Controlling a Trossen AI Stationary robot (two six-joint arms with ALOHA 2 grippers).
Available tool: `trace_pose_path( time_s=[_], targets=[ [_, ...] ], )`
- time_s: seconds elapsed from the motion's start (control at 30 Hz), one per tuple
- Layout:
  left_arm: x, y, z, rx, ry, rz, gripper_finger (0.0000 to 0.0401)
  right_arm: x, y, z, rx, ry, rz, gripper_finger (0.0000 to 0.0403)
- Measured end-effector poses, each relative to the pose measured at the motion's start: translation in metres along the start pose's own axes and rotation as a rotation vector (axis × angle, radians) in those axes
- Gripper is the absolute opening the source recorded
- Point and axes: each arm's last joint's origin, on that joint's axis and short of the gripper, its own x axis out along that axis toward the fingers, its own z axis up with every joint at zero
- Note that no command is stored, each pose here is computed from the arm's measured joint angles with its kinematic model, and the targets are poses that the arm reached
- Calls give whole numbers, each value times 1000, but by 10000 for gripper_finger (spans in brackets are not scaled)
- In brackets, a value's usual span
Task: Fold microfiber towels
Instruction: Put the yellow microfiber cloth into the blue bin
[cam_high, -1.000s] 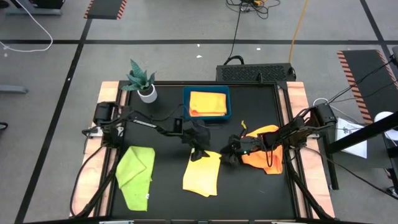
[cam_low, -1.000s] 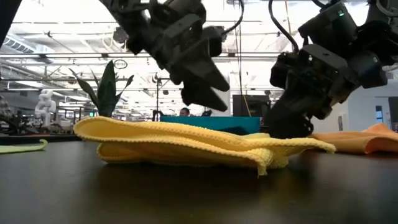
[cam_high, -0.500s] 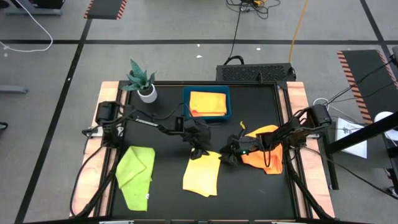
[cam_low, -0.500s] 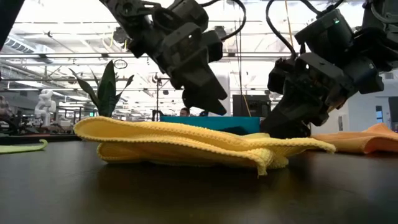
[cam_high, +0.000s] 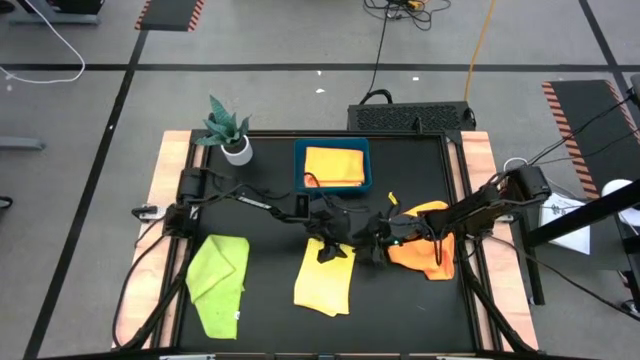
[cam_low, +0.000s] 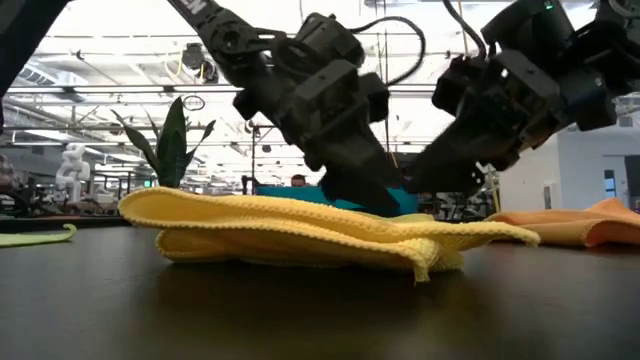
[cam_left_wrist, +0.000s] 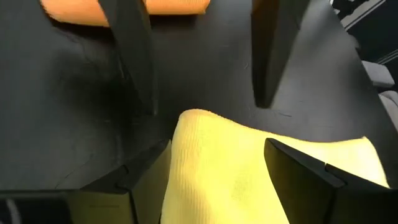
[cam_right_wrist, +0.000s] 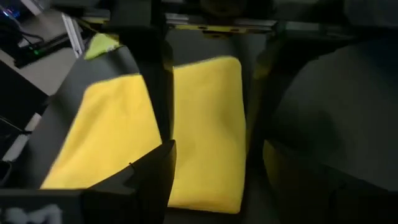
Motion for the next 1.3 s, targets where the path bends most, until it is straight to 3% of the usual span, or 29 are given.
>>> trace_pose_path(
  time_s=[0.4,0.5,0.73,0.87,1.03,1.3],
  targets=[
    [8,18,-10,-57,176,104,245,-12,10,-11,6,23,-20,235],
    [8,19,-10,-55,172,105,199,-14,10,-15,5,14,-43,235],
    [11,17,-10,26,161,43,20,-17,12,-20,5,8,-19,235],
    [10,16,-9,29,150,52,6,-17,13,-21,-1,12,-23,235],
    [0,8,2,48,113,148,4,-17,12,-21,-36,-8,-63,235],
    [-34,-39,24,200,65,278,2,-16,6,-13,-32,-55,-79,259]
  ],
)
